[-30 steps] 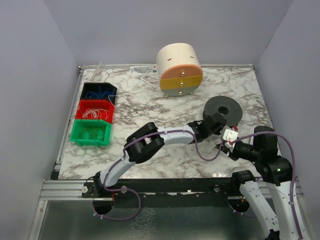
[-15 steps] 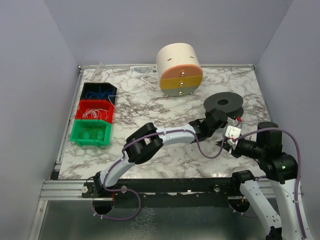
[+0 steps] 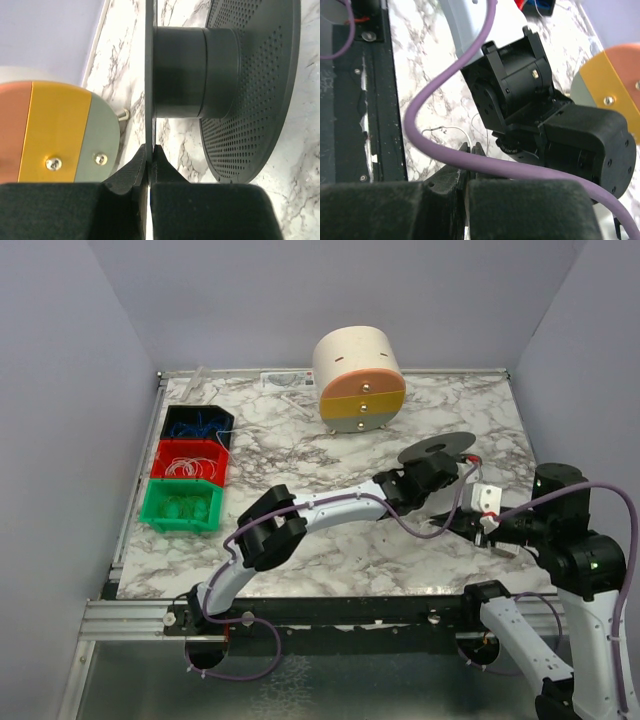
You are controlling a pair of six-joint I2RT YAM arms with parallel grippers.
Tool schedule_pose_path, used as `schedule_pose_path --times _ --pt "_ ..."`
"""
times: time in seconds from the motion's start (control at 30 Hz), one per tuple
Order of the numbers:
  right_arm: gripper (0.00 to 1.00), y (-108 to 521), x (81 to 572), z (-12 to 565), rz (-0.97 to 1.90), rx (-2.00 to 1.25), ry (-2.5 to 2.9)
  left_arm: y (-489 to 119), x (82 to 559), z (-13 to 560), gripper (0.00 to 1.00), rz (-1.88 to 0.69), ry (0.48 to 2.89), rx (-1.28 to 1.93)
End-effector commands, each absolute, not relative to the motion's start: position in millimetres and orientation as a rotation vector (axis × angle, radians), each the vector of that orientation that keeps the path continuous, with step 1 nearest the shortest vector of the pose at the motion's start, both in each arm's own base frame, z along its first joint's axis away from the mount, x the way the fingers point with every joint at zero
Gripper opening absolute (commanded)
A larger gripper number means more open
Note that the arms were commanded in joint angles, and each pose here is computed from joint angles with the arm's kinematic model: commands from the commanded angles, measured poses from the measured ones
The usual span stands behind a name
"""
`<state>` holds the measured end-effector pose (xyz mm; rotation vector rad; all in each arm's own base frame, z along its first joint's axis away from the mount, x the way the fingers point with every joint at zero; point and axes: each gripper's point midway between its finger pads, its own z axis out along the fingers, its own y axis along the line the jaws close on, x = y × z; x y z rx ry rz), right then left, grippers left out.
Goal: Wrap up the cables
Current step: Pick up the cable reel from the center of the board.
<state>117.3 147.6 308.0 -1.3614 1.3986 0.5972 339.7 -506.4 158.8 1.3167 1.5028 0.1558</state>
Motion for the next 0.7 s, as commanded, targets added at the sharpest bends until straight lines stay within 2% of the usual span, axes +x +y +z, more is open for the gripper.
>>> schedule_pose_path --times 0.0,0.3,0.53,0.67 --pt "0.01 165.0 86.9 336.3 0.769 -1.428 1.237 -478.7 335.3 170.5 0.0 0.204 1.613 1.275" --pt "0.01 170.6 70.9 342.7 0.855 -1.462 1.162 -444.5 356.5 200.7 0.0 0.295 1.66 1.137" --pt "0.01 169.9 105.8 314.9 0.834 -1.368 1.31 -441.3 356.9 229.0 0.0 0.138 1.692 1.062" --pt "0.01 170.6 102.5 310.4 0.856 -1.385 1.305 -435.3 352.7 242.4 0.0 0.106 1.694 1.054"
